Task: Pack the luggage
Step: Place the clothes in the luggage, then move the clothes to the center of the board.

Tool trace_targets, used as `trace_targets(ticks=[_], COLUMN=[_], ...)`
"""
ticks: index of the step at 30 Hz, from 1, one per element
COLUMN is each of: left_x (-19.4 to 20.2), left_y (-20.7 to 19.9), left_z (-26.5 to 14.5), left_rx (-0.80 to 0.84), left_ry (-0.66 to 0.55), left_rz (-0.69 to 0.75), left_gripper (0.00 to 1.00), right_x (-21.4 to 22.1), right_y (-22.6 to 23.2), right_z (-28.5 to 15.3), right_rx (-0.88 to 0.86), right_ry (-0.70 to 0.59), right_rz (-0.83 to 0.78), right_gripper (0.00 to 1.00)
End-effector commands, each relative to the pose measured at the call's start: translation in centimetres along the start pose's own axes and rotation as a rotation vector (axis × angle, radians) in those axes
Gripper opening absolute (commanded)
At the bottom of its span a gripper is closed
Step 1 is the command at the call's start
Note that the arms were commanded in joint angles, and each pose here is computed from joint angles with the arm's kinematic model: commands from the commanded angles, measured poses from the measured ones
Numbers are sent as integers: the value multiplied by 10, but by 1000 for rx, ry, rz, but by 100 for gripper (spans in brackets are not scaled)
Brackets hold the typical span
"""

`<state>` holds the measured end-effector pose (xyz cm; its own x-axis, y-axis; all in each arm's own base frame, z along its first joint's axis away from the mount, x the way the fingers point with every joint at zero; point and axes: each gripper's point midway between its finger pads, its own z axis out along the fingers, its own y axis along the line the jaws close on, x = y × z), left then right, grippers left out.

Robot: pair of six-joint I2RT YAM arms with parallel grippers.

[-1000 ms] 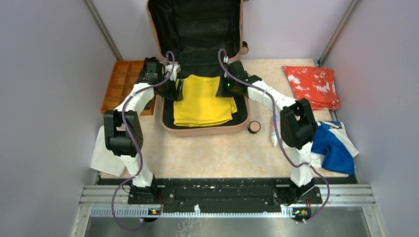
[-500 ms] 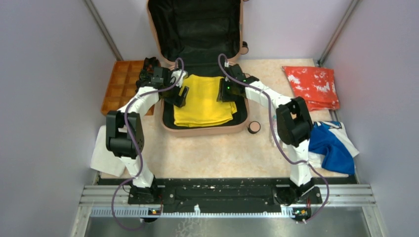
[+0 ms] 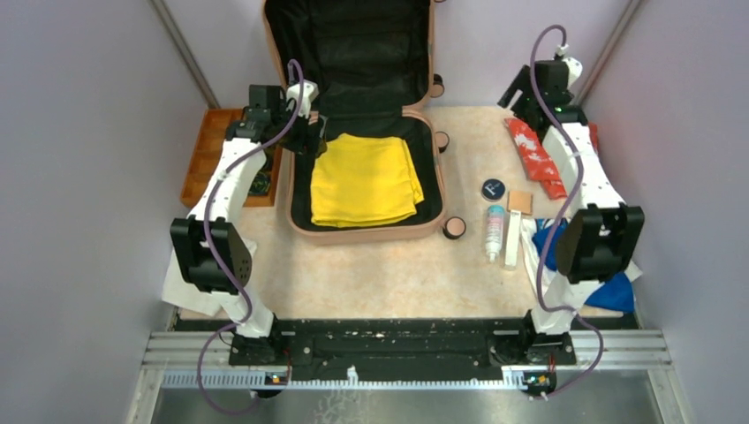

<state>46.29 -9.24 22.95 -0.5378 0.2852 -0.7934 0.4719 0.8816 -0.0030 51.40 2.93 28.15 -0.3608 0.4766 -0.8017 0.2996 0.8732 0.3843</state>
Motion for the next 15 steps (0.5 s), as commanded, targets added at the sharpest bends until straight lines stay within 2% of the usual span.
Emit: trace_targets(ticks=[1, 5, 11, 15], left_x=[4, 15, 23, 26], left_y=[-10, -17, -24, -25], left_z=[4, 9, 10, 8], left_rx=[58, 92, 113, 111], left_ry=[28, 47, 53, 51], left_rz=[-19, -38, -52, -41], left_gripper=[98, 98, 98, 98], right_x=[30, 33, 53, 63], right_y=[-68, -93, -111, -138], right_z=[41, 73, 105, 117], right_rx=[404, 529, 517, 572], right_ry=[23, 44, 100, 135], right_rz=[-213, -271, -231, -220], right_gripper=[87, 89, 89, 89])
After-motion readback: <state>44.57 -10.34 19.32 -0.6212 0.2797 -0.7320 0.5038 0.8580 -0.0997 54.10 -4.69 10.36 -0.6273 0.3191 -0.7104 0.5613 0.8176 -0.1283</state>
